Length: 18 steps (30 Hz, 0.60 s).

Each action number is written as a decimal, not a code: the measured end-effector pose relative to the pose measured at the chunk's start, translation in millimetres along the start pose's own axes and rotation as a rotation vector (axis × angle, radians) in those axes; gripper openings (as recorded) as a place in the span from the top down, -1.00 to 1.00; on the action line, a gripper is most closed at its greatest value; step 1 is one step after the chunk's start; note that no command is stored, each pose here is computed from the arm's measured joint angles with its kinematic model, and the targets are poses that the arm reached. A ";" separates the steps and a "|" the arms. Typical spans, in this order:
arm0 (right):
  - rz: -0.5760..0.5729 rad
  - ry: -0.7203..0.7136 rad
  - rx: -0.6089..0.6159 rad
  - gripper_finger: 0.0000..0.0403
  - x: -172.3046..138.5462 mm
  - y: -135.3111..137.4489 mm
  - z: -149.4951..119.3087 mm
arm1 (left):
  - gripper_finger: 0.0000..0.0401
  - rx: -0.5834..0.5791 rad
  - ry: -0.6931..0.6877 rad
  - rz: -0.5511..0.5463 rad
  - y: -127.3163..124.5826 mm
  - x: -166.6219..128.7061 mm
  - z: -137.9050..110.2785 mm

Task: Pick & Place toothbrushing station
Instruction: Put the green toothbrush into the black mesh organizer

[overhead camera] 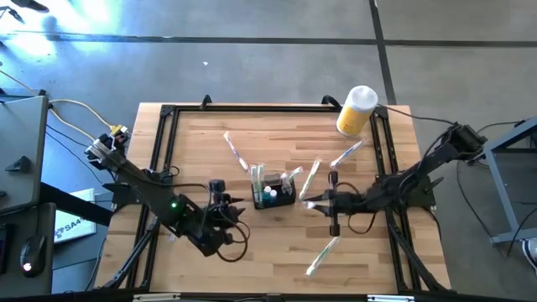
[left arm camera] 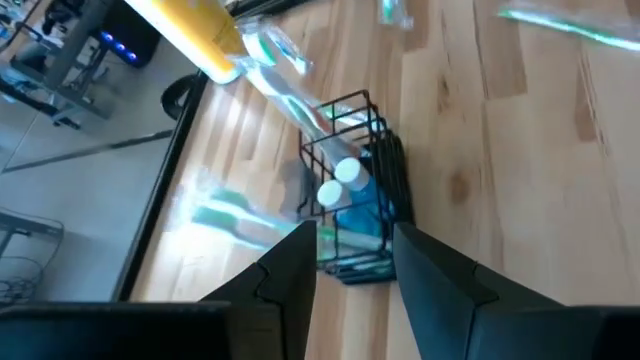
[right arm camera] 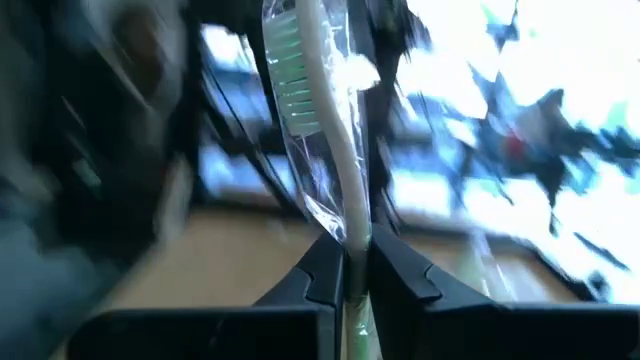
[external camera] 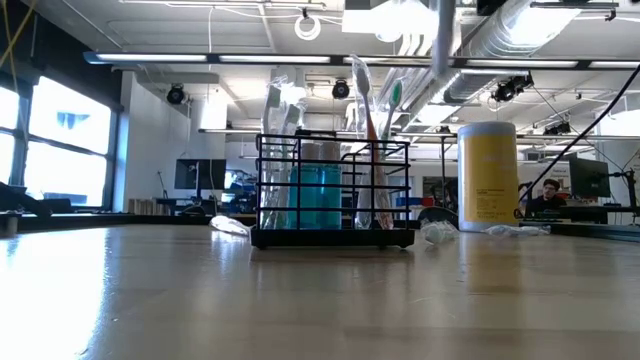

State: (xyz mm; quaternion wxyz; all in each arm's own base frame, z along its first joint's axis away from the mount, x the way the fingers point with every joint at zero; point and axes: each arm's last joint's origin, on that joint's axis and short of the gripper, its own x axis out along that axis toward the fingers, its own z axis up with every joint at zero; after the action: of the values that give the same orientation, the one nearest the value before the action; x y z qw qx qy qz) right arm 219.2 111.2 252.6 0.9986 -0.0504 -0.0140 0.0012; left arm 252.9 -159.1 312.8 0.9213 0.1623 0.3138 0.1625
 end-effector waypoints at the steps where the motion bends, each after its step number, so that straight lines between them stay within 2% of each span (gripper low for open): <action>1: 0.032 -0.059 0.010 0.90 0.2 -4.7 0.1 | 0.36 -0.008 -0.007 0.001 -3.3 4.0 -4.3; 4: 0.063 -0.132 0.032 0.90 2.3 -20.3 -7.1 | 0.36 0.001 -0.016 0.004 -11.5 15.1 -18.6; 12: 0.051 -0.097 0.079 0.90 19.2 -37.4 -29.7 | 0.36 -0.010 -0.039 -0.050 -26.6 33.6 -46.9; 18: -0.007 -0.080 0.054 0.90 26.3 -35.5 -40.7 | 0.36 0.051 -0.094 -0.208 -36.0 37.8 -48.6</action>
State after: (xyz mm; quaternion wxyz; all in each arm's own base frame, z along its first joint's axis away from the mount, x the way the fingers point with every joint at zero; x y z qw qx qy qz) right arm 246.6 71.9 216.4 0.9983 -0.0232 -0.0539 0.0002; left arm 257.8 -166.6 242.1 0.9425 0.1596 0.2892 0.0500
